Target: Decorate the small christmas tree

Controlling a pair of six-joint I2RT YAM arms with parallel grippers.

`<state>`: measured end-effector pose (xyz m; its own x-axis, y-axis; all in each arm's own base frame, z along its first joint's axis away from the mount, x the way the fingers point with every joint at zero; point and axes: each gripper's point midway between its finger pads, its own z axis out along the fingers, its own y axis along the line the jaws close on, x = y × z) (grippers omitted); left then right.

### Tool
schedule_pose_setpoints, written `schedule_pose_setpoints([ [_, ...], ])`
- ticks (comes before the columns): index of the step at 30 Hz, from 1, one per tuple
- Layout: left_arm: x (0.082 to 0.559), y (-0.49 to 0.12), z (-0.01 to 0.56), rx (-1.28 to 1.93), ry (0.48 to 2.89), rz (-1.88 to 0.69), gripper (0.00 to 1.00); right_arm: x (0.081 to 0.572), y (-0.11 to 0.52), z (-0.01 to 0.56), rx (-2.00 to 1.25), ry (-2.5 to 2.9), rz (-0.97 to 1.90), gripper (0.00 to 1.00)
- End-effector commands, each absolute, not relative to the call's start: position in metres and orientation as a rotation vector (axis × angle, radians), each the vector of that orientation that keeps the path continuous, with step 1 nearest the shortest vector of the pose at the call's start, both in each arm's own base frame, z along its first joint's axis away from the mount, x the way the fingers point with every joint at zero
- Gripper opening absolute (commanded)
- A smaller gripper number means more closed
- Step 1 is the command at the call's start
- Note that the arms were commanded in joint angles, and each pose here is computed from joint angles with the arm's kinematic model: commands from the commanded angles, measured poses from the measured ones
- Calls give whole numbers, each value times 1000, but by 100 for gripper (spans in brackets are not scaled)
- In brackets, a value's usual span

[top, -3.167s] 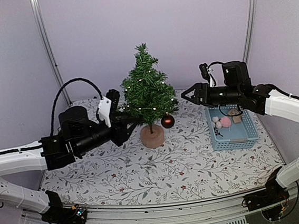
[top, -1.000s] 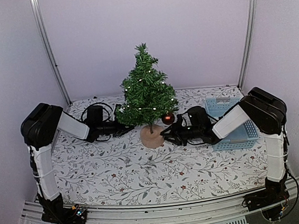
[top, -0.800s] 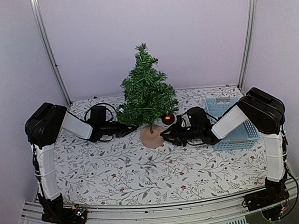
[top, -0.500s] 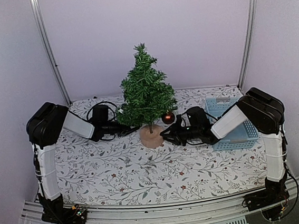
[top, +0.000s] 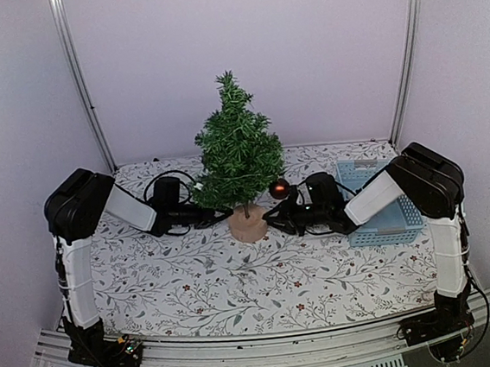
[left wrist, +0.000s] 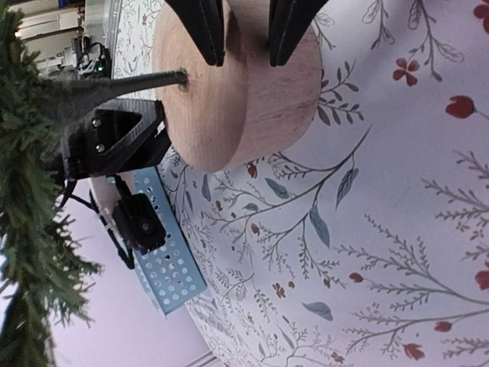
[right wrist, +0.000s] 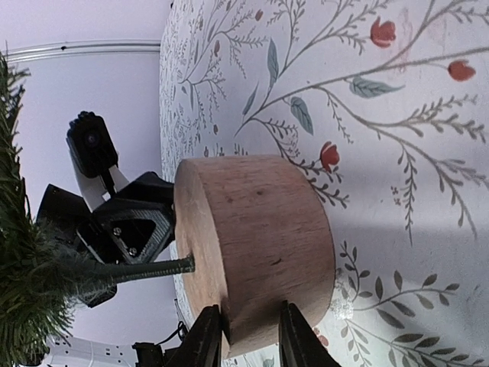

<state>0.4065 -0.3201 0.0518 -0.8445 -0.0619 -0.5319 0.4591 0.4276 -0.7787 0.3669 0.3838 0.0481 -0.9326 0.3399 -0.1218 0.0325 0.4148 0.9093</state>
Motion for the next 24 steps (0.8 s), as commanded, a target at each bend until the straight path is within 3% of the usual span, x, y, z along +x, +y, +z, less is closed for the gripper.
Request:
schedule_pose_setpoints([
  [1, 375, -330, 49, 393, 2224, -1464, 24, 381, 382, 36, 343, 2390, 1480, 28],
  [24, 335, -346, 53, 398, 2229, -1514, 24, 408, 415, 32, 302, 2363, 1563, 29],
])
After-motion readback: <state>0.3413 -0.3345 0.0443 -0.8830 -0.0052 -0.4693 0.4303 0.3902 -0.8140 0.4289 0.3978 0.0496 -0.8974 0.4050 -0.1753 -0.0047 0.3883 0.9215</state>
